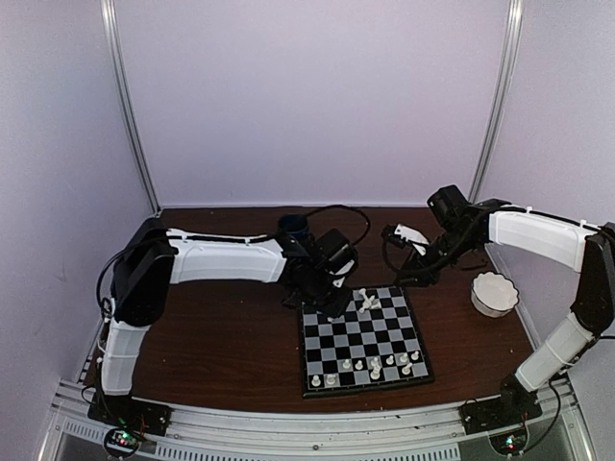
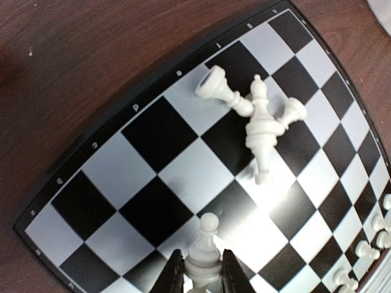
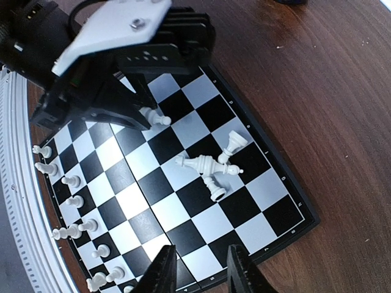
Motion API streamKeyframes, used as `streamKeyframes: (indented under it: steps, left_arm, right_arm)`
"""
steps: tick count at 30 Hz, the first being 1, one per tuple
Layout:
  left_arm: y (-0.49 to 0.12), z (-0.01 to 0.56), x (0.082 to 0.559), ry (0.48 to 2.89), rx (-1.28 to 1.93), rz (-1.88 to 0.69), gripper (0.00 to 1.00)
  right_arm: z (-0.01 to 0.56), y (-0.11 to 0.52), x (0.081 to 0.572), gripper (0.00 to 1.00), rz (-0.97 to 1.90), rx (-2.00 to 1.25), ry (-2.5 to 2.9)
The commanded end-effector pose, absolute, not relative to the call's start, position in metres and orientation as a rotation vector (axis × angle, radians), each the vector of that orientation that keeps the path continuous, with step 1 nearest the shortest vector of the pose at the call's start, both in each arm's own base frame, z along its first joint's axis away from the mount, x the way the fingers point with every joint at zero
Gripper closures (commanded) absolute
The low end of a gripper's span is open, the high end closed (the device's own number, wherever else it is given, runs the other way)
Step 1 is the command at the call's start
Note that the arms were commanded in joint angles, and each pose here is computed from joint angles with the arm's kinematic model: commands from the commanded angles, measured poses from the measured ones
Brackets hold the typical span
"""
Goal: Set up the chess pieces on the board
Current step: Pick up the chess pile from the chessboard, then pick up the pawn from the chess pile.
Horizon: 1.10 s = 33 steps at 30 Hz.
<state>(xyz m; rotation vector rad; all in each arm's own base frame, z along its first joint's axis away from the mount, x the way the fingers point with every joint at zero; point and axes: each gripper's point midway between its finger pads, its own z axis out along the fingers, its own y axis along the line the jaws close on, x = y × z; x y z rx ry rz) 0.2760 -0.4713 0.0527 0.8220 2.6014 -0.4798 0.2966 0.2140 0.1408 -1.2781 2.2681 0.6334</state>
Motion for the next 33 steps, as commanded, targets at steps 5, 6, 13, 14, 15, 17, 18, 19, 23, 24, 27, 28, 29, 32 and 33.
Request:
streamKeyframes:
  steps: [5, 6, 13, 14, 15, 17, 18, 19, 23, 24, 27, 28, 29, 32, 33]
  left_arm:
    - [-0.475, 0.113, 0.264, 2.391, 0.919, -0.703, 0.82]
    - [-0.478, 0.118, 0.258, 2.365, 0.93, -0.758, 0.82]
    - [-0.485, 0.162, 0.233, 2.189, 0.977, -0.972, 0.82]
    - [-0.486, 0.168, 0.23, 2.164, 0.986, -0.989, 0.82]
    - [-0.487, 0.172, 0.226, 2.146, 0.995, -1.001, 0.82]
    - [-0.488, 0.181, 0.221, 2.115, 1.007, -1.019, 0.82]
    - [-0.489, 0.184, 0.219, 2.105, 1.014, -1.024, 0.82]
    - [-0.49, 0.186, 0.217, 2.095, 1.02, -1.027, 0.82]
    - [-0.494, 0.19, 0.211, 2.073, 1.043, -1.035, 0.82]
    - [-0.494, 0.19, 0.21, 2.071, 1.046, -1.033, 0.82]
    - [-0.495, 0.192, 0.21, 2.068, 1.05, -1.035, 0.82]
    - [-0.495, 0.193, 0.209, 2.065, 1.05, -1.037, 0.82]
    - [-0.496, 0.192, 0.209, 2.068, 1.052, -1.036, 0.82]
    - [-0.497, 0.193, 0.209, 2.065, 1.059, -1.036, 0.82]
    - [-0.497, 0.193, 0.209, 2.065, 1.06, -1.038, 0.82]
  right_arm:
    - [0.153, 0.219, 0.29, 0.69, 0.718, -1.272, 2.228]
    - [0.156, 0.221, 0.288, 0.68, 0.74, -1.269, 2.222]
    - [0.177, 0.245, 0.269, 0.59, 1.075, -1.191, 2.231]
    - [0.178, 0.249, 0.266, 0.58, 1.147, -1.17, 2.247]
    - [0.178, 0.252, 0.262, 0.58, 1.217, -1.151, 2.265]
    - [0.176, 0.258, 0.258, 0.58, 1.333, -1.121, 2.294]
    - [0.175, 0.26, 0.257, 0.58, 1.374, -1.111, 2.3]
    - [0.175, 0.262, 0.256, 0.58, 1.415, -1.1, 2.305]
    - [0.177, 0.269, 0.252, 0.57, 1.567, -1.058, 2.307]
    - [0.178, 0.271, 0.251, 0.57, 1.597, -1.052, 2.303]
    - [0.181, 0.273, 0.248, 0.57, 1.669, -1.042, 2.282]
    - [0.182, 0.274, 0.247, 0.56, 1.688, -1.039, 2.278]
    - [0.183, 0.275, 0.245, 0.56, 1.706, -1.04, 2.268]
    - [0.186, 0.278, 0.241, 0.56, 1.748, -1.039, 2.253]
    - [0.185, 0.279, 0.241, 0.56, 1.75, -1.043, 2.254]
